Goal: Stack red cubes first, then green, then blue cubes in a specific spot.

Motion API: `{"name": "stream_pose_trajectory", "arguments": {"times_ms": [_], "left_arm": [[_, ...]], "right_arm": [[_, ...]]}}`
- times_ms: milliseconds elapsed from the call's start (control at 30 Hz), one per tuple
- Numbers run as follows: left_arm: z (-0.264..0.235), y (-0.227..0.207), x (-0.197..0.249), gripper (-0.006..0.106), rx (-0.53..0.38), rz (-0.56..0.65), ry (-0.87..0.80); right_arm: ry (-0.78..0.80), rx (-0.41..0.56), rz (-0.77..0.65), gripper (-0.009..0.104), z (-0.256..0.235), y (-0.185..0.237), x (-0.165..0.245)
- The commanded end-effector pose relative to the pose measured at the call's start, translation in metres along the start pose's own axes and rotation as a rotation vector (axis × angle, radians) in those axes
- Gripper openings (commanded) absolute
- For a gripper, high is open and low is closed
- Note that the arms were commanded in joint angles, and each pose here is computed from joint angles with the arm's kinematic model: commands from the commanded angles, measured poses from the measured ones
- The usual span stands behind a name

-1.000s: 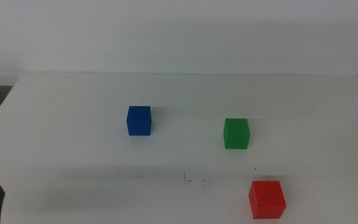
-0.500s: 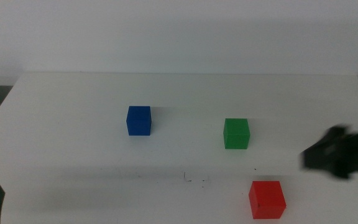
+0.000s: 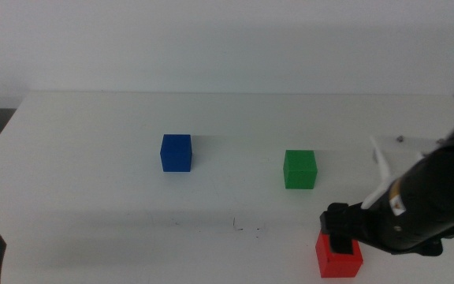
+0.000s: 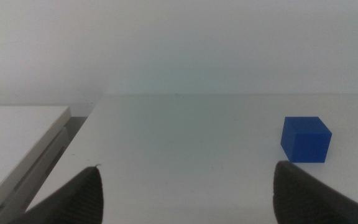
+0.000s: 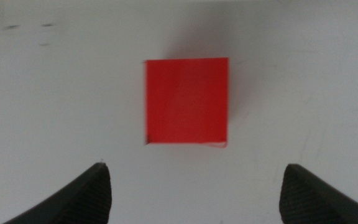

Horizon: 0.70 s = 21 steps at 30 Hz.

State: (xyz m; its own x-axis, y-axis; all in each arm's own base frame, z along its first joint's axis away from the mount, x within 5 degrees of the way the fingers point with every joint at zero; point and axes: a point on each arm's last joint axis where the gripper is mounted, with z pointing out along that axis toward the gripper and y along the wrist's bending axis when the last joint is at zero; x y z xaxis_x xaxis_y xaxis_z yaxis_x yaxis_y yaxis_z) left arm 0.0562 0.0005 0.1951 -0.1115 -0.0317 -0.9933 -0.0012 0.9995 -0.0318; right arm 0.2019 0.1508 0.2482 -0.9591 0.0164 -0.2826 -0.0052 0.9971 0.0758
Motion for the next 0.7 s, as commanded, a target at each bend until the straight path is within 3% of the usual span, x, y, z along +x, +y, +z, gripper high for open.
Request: {"name": "stream_pose_trajectory", "arguments": {"times_ms": [0,133,333,667], "left_arm": [[0.000,0.000,-0.001,0.094,0.001,0.000,-0.017],[0.000,0.000,-0.001,0.094,0.001,0.000,-0.017],[0.000,0.000,-0.001,0.094,0.001,0.000,-0.017],[0.000,0.000,-0.001,0.094,0.001,0.000,-0.017]], "right_arm": [[0.002,0.050,0.013,0.092,0.011,0.002,-0.005],[0.020,0.094,0.016,0.092,0.030,0.005,-0.008],[-0.001,0.078,0.007,0.092,0.047,0.013,-0.013],[-0.020,0.107,0.021,0.079,0.063,0.017,-0.017]]}}
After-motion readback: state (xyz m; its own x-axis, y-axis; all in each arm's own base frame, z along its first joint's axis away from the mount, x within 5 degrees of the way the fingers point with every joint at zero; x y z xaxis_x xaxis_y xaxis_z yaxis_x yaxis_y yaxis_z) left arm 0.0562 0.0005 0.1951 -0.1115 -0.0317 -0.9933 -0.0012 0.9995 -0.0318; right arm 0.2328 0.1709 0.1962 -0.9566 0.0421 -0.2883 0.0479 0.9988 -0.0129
